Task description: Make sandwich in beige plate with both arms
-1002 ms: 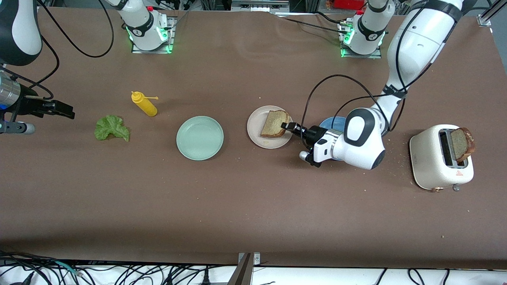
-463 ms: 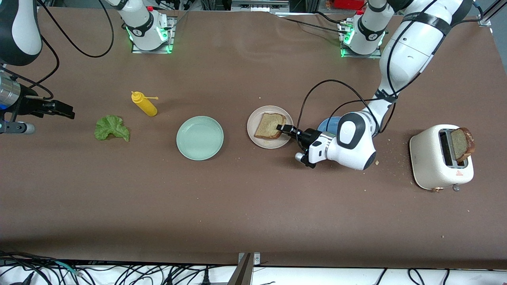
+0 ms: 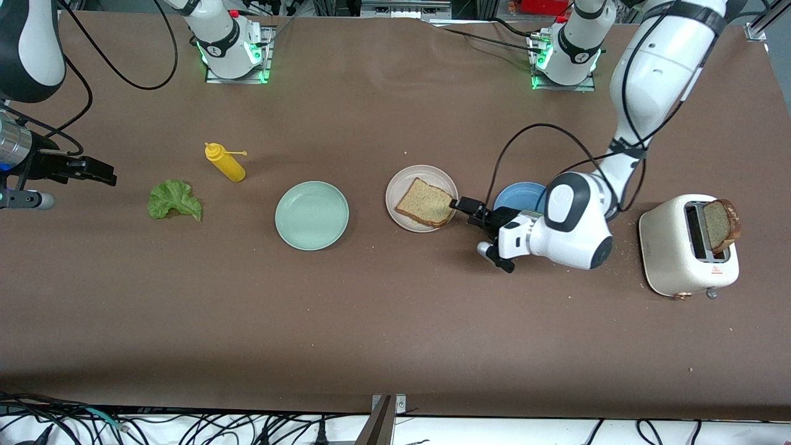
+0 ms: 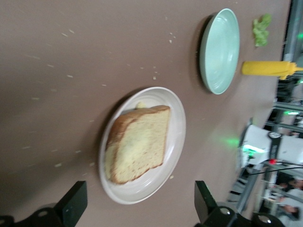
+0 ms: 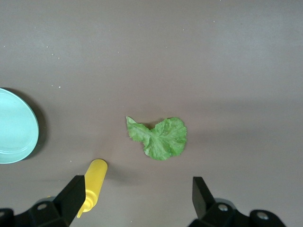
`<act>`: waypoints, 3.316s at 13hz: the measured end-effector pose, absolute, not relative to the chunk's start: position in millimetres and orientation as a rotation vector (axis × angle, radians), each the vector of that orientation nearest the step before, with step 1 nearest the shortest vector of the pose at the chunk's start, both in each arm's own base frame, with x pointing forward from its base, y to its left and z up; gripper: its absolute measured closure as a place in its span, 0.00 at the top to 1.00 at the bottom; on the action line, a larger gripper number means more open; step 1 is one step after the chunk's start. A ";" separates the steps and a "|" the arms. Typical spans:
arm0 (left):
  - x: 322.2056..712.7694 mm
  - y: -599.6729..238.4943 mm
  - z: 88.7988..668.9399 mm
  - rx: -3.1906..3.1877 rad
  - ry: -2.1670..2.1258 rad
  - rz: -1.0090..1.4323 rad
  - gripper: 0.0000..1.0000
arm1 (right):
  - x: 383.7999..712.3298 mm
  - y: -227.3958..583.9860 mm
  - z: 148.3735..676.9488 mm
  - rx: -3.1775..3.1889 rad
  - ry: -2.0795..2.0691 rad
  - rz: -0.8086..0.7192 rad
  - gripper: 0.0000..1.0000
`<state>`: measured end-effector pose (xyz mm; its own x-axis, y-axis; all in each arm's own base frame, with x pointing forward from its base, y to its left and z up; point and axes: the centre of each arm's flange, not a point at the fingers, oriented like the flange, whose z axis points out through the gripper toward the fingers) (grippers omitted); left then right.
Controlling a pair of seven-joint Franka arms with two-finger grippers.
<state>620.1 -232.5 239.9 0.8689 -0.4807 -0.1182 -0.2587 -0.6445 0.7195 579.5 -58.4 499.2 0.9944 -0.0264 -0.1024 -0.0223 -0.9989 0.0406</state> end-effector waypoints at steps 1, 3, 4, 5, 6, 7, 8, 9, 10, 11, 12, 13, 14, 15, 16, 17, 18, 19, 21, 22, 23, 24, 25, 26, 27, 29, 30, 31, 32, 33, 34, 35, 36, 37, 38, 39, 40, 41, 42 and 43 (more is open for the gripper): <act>624.4 -221.9 254.4 2.364 -0.600 -0.365 1.00 | 579.5 -58.4 499.2 3.098 -0.038 -0.160 1.00; 632.5 -200.9 290.7 2.515 -0.690 -0.328 1.00 | 579.5 -58.5 499.2 3.098 -0.038 -0.160 1.00; 635.1 -189.9 312.1 2.572 -0.699 -0.314 1.00 | 579.5 -58.5 499.2 3.098 -0.038 -0.160 1.00; 636.5 -177.7 334.5 2.628 -0.710 -0.302 1.00 | 579.6 -58.5 499.2 3.098 -0.038 -0.160 1.00; 638.7 -161.7 358.3 2.694 -0.716 -0.274 1.00 | 579.6 -58.5 499.1 3.098 -0.038 -0.160 1.00; 641.6 -143.8 385.4 2.764 -0.707 -0.226 1.00 | 579.6 -58.5 499.2 3.098 -0.038 -0.160 1.00; 642.8 -124.9 414.5 2.827 -0.678 -0.168 1.00 | 579.7 -58.6 499.1 3.098 -0.038 -0.161 1.00; 642.0 -105.4 442.4 2.890 -0.645 -0.113 1.00 | 579.7 -58.5 499.1 3.098 -0.038 -0.161 1.00; 639.1 -86.6 469.8 2.963 -0.630 -0.060 1.00 | 579.8 -58.6 499.0 3.098 -0.038 -0.161 1.00; 634.6 -72.8 494.7 3.028 -0.630 -0.011 1.00 | 579.8 -58.6 498.9 3.098 -0.038 -0.161 1.00; 628.3 -62.7 517.4 3.076 -0.602 0.027 1.00 | 579.9 -58.5 498.8 3.097 -0.038 -0.161 1.00; 620.9 -52.6 537.7 3.101 -0.550 0.058 1.00 | 580.0 -58.6 498.7 3.097 -0.038 -0.162 1.00; 613.2 -40.0 556.9 3.122 -0.503 0.089 1.00 | 580.0 -58.6 498.7 3.097 -0.039 -0.162 1.00; 604.5 -31.2 572.5 3.137 -0.476 0.097 1.00 | 580.1 -58.7 498.6 3.097 -0.039 -0.162 1.00; 594.7 -26.0 584.2 3.147 -0.457 0.081 1.00 | 580.1 -58.6 498.5 3.097 -0.039 -0.162 1.00; 585.4 -23.6 593.2 3.152 -0.443 0.059 1.00 | 580.2 -58.6 498.4 3.097 -0.038 -0.162 1.00; 577.9 -23.5 599.2 3.155 -0.435 0.036 1.00 | 580.2 -58.7 498.3 3.097 -0.039 -0.163 1.00; 572.2 -24.3 602.4 3.156 -0.407 0.014 1.00 | 580.2 -58.7 498.3 3.097 -0.039 -0.163 1.00; 564.6 -29.9 603.1 3.132 -0.249 -0.033 1.00 | 580.2 -58.7 498.3 3.097 -0.039 -0.163 1.00; 562.9 -33.1 602.1 3.114 -0.187 -0.048 1.00 | 580.2 -58.7 498.3 3.097 -0.039 -0.163 1.00; 562.4 -35.6 600.8 3.106 -0.158 -0.055 1.00 | 580.2 -58.7 498.2 3.097 -0.039 -0.163 1.00; 562.1 -38.8 600.2 3.102 -0.153 -0.057 1.00 | 580.2 -58.7 498.2 3.097 -0.039 -0.163 1.00; 561.9 -42.4 600.2 3.101 -0.151 -0.058 1.00 | 580.2 -58.7 498.2 3.097 -0.039 -0.163 1.00; 561.2 -46.3 600.0 3.100 -0.158 -0.063 1.00 | 580.2 -58.7 498.2 3.097 -0.039 -0.163 1.00; 559.5 -49.5 599.1 3.100 -0.166 -0.081 1.00 | 580.2 -58.7 498.2 3.097 -0.039 -0.163 1.00; 557.3 -51.1 598.0 3.099 -0.170 -0.107 1.00 | 580.2 -58.7 498.2 3.097 -0.039 -0.163 1.00; 557.2 -51.1 598.0 3.099 -0.170 -0.109 1.00 | 580.2 -58.7 498.2 3.097 -0.039 -0.163 1.00; 557.1 -51.0 597.9 3.099 -0.169 -0.109 1.00 | 580.2 -58.7 498.2 3.097 -0.039 -0.163 1.00; 557.1 -50.3 597.9 3.099 -0.167 -0.110 1.00 | 580.2 -58.7 498.2 3.097 -0.039 -0.163 1.00; 557.2 -48.7 597.8 3.100 -0.163 -0.112 1.00 | 580.2 -58.7 498.2 3.097 -0.039 -0.163 1.00; 557.2 -47.0 597.7 3.100 -0.158 -0.113 1.00 | 580.2 -58.7 498.2 3.097 -0.039 -0.163 1.00; 557.2 -46.1 597.7 3.100 -0.156 -0.114 1.00 | 580.2 -58.7 498.2 3.097 -0.039 -0.163 1.00; 557.2 -46.0 597.7 3.100 -0.156 -0.114 1.00 | 580.2 -58.7 498.2 3.097 -0.039 -0.163 1.00; 557.2 -46.0 597.6 3.100 -0.156 -0.114 1.00 | 580.2 -58.7 498.2 3.097 -0.039 -0.163 1.00; 557.1 -46.0 597.6 3.100 -0.156 -0.115 1.00 | 580.2 -58.7 498.2 3.097 -0.039 -0.163 1.00; 557.1 -46.1 597.6 3.100 -0.156 -0.115 1.00 | 580.2 -58.7 498.2 3.097 -0.039 -0.163 1.00; 557.1 -46.1 597.6 3.100 -0.156 -0.116 1.00 | 580.2 -58.7 498.2 3.097 -0.039 -0.163 1.00; 556.9 -46.0 597.5 3.100 -0.156 -0.118 1.00 | 580.2 -58.7 498.2 3.097 -0.039 -0.163 1.00; 556.7 -46.0 597.3 3.100 -0.156 -0.121 1.00 | 580.2 -58.7 498.2 3.097 -0.039 -0.163 1.00; 556.4 -45.9 597.1 3.100 -0.156 -0.125 1.00 | 580.2 -58.7 498.2 3.097 -0.039 -0.163 1.00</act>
<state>556.4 -45.9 597.1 0.9917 -0.1014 -0.0787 -0.0985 -0.9944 0.0396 580.2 -58.7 498.2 0.9942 -0.0270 -0.1045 -0.0228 -0.9989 0.0412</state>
